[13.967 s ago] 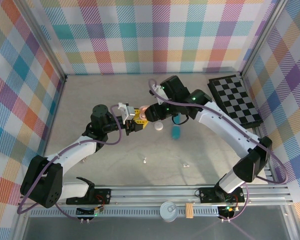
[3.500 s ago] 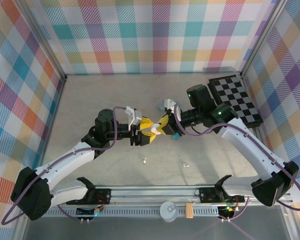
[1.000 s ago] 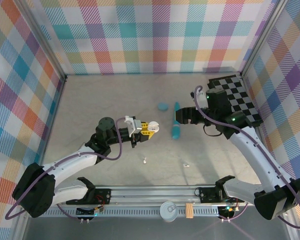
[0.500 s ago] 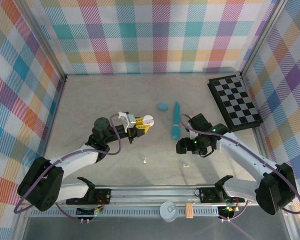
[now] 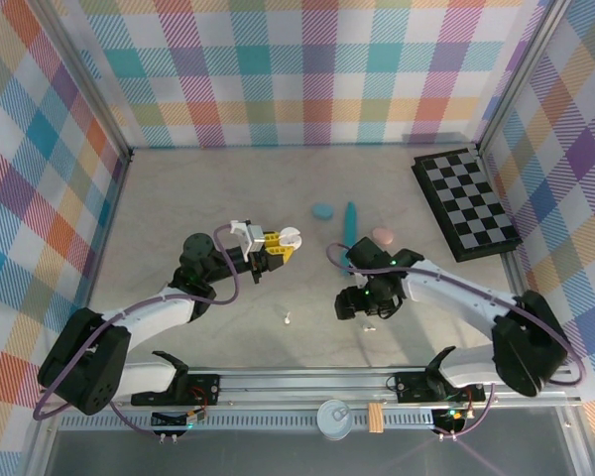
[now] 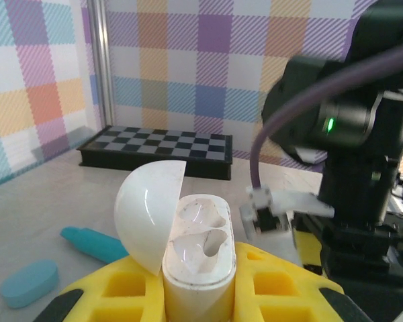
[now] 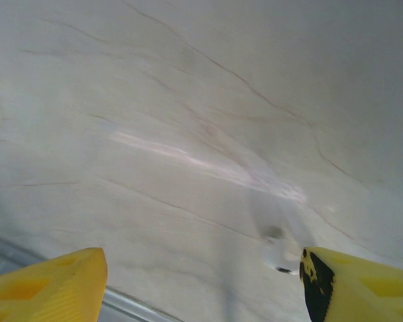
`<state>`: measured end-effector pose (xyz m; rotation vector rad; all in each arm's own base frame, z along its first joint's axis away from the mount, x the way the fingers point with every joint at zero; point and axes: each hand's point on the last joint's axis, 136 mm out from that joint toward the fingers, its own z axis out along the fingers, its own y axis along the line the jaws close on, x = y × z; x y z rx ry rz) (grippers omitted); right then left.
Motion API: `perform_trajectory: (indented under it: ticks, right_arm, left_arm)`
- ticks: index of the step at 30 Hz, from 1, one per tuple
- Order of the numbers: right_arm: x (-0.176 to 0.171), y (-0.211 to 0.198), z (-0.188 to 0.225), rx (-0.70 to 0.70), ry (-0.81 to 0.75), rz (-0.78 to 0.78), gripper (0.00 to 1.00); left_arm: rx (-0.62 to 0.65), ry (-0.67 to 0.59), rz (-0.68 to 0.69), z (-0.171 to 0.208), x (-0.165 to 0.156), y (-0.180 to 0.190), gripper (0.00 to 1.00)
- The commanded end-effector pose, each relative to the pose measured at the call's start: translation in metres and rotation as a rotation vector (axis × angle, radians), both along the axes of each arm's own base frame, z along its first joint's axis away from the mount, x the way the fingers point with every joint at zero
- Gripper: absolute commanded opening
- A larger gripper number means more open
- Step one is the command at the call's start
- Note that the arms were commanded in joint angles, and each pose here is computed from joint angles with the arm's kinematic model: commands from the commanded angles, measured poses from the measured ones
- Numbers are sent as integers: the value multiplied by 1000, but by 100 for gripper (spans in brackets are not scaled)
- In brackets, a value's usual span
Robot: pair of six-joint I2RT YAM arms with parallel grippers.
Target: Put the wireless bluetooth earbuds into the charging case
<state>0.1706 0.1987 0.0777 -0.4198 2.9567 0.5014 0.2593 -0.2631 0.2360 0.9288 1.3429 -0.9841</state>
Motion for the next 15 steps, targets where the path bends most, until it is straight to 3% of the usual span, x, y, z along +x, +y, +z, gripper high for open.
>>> perform_trajectory:
  ticks: [1,7,15]
  right_arm:
    - [15,43,71,300,-266,205,77]
    - [14,74,172,534,-665,549,70]
    - [17,102,205,592,-738,764,55]
  left_arm:
    - [-33,-36,-118,16,-14,-6,2]
    - [-39,-22,-276,25,-37,-12,2]
    - [-114,-10,-407,54,-60,-18,2]
